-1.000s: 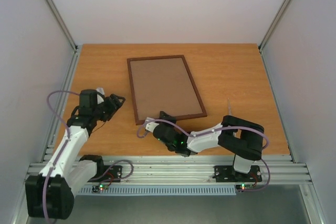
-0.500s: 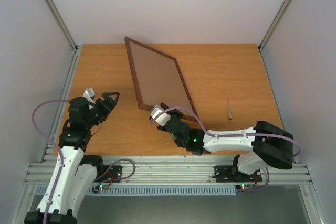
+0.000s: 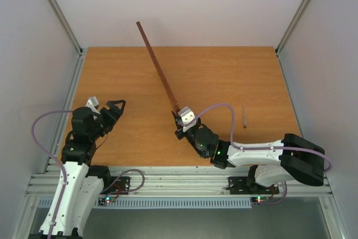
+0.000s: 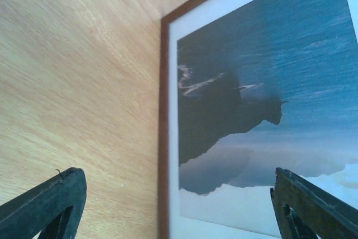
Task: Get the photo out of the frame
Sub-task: Turn over the photo frame at the center of the board.
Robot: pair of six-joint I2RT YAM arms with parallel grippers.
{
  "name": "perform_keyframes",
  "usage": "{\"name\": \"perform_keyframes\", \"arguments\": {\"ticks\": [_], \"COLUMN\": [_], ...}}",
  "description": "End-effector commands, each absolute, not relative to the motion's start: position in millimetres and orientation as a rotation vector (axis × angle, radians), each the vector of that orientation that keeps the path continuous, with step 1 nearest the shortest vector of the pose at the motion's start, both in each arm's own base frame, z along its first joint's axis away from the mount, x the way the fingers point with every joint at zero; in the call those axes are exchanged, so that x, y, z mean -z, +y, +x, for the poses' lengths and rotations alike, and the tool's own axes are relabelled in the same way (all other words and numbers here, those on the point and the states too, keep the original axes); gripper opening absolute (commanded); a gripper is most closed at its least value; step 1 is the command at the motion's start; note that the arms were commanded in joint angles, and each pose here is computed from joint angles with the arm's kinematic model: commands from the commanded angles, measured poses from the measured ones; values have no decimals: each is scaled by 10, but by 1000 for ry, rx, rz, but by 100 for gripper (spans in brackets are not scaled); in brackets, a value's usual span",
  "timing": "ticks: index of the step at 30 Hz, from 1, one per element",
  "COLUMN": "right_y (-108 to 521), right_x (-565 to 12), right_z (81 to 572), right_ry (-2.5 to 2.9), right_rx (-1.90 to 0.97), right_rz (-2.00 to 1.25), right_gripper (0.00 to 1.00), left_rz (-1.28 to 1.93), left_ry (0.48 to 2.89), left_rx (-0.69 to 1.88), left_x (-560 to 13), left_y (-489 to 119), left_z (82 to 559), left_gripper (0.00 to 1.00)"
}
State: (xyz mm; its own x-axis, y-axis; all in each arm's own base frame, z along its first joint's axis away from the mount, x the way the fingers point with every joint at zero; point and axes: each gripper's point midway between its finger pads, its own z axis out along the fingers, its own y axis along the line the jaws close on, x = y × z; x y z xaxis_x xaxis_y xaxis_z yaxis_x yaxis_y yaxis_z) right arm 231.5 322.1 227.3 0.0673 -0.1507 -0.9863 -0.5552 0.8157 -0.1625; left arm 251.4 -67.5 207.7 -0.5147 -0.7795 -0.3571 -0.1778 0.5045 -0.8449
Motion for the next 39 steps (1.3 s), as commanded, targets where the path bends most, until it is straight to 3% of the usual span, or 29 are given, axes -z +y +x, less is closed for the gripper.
{"name": "perform_keyframes", "arguments": {"ticks": [1, 14, 25, 39], "right_y": [3191, 2566, 2264, 2161], "right_x": [-2594, -1937, -1373, -594], "right_z": [2242, 2469, 2448, 2354], "right_ry": [1444, 1540, 1638, 1811], "right_rx": [-695, -775, -853, -895], "right_rz": [-323, 250, 550, 811], "right_gripper": [1, 1, 2, 28], "left_rz": [-814, -838, -853, -872], "left_ry": [1960, 1957, 1962, 1960], "left_rx": [987, 992, 997, 998], "left_x": [-2034, -2011, -1979, -1941], "left_y": [-628, -619, -620, -612], "left_z": [2491, 2439, 2422, 2394], "left_gripper": [91, 91, 91, 91]}}
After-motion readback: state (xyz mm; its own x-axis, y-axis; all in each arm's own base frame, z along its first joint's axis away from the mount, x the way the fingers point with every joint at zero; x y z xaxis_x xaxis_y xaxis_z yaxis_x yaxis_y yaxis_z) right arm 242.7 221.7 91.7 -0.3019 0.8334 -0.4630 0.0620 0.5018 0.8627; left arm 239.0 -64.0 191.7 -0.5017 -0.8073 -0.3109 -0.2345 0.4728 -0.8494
